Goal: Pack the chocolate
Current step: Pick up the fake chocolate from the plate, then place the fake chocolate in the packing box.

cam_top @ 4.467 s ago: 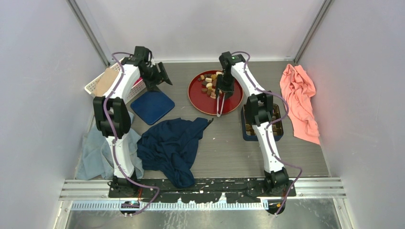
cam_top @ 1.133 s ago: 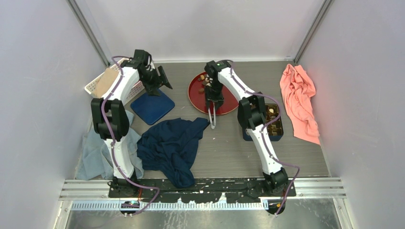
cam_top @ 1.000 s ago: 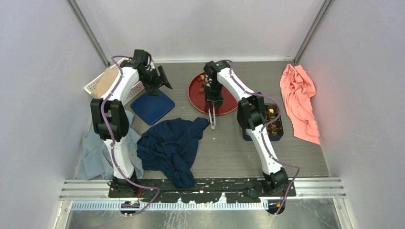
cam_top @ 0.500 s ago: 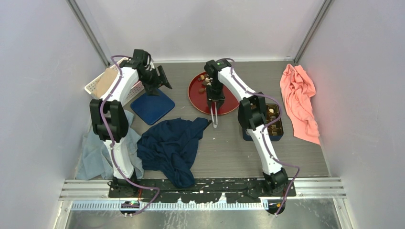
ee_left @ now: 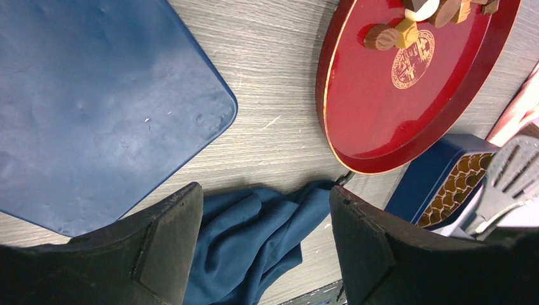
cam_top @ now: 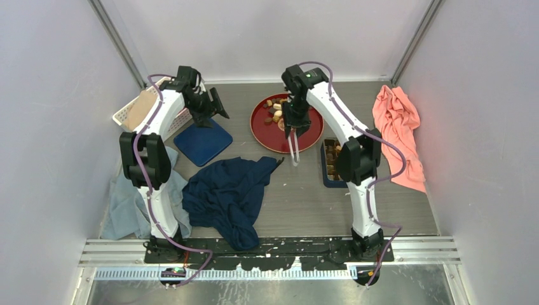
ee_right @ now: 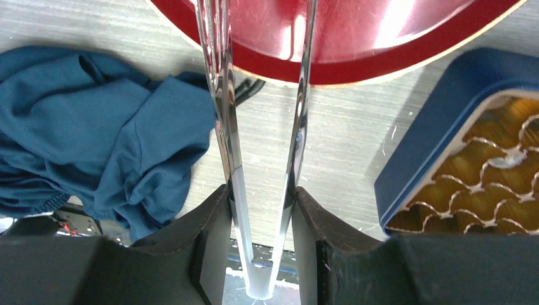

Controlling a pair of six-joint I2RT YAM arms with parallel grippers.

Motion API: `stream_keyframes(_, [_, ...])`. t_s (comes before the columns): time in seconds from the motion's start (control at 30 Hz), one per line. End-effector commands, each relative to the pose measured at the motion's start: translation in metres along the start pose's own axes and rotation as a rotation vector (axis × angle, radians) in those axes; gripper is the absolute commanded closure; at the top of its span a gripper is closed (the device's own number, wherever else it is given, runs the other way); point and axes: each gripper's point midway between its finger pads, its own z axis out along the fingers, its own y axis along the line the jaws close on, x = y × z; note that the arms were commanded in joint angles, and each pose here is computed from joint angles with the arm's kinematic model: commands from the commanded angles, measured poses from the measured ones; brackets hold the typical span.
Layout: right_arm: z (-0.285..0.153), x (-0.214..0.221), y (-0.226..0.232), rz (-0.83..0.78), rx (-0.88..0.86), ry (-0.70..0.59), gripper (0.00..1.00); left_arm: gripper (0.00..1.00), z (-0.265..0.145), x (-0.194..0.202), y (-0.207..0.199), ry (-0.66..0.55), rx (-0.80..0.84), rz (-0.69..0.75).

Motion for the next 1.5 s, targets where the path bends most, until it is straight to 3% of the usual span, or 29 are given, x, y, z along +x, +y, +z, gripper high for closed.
stream_keyframes(0.0, [-0.037,0.011,-0.006,-0.024,-0.006,-0.063,0.82,0.27,-0.017,-0.012,-0.015,-0.061,0.059,0.014])
stream_keyframes(0.37, [-0.075,0.053,-0.034,0.013,-0.023,-0.127,0.84,0.27,-0.012,-0.016,-0.017,-0.058,0.066,0.003])
stream_keyframes(0.53, [-0.078,0.083,-0.048,0.048,-0.003,-0.091,0.84,0.27,-0.013,-0.019,-0.019,-0.060,0.070,0.005])
stream_keyframes(1.07, [-0.062,0.169,-0.088,0.230,0.128,0.038,0.84,0.27,-0.012,-0.019,-0.018,-0.058,0.067,0.007])
stream_keyframes(1.47, [-0.048,0.193,-0.100,0.280,0.180,0.068,0.84,0.27,-0.013,-0.016,-0.021,-0.056,0.069,0.000])
